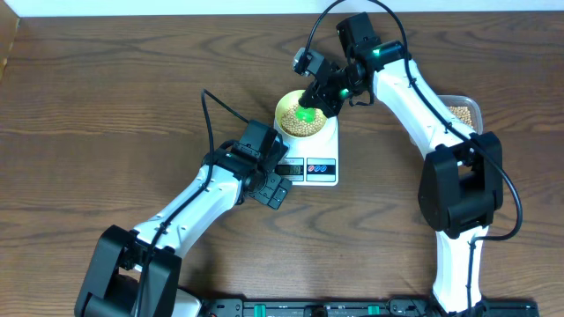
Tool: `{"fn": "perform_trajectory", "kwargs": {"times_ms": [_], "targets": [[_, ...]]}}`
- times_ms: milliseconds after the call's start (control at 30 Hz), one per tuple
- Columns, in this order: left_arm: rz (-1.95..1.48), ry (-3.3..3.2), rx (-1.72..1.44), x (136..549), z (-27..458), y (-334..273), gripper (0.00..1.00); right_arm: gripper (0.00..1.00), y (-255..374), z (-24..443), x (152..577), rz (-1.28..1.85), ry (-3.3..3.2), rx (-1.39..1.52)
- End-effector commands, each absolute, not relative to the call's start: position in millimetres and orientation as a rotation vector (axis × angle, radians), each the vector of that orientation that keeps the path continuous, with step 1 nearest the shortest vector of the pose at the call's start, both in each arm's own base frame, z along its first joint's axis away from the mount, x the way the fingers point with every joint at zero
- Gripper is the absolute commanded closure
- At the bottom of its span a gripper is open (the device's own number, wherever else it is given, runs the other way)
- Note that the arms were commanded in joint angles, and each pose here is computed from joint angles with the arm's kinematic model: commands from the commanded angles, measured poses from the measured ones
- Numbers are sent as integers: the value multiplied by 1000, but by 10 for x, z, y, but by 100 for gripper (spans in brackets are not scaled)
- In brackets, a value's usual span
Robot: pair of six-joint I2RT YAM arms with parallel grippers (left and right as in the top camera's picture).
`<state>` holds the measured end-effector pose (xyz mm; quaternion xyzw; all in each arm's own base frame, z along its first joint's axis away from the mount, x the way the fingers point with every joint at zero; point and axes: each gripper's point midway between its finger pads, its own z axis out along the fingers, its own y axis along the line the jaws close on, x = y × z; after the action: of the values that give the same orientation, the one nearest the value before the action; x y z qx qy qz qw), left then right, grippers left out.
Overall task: Scoop item into bowl and weigh 50g on scale
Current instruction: 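Tilt the scoop with the right gripper to pour chickpeas into the bowl, then swing the scoop up and right away from the bowl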
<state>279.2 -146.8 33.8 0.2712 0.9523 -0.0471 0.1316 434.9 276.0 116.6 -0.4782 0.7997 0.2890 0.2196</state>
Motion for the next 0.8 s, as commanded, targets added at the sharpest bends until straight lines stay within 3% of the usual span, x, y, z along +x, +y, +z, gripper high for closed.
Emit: {"fn": "perform_trajectory", "kwargs": {"times_ms": [0, 767], "targets": [[-127, 2776, 794, 2778, 306, -1437, 2, 99, 2789, 1204, 4287, 834, 2216, -1318], [-127, 2776, 794, 2778, 306, -1437, 2, 99, 2575, 1424, 4404, 1056, 2177, -1151]]}}
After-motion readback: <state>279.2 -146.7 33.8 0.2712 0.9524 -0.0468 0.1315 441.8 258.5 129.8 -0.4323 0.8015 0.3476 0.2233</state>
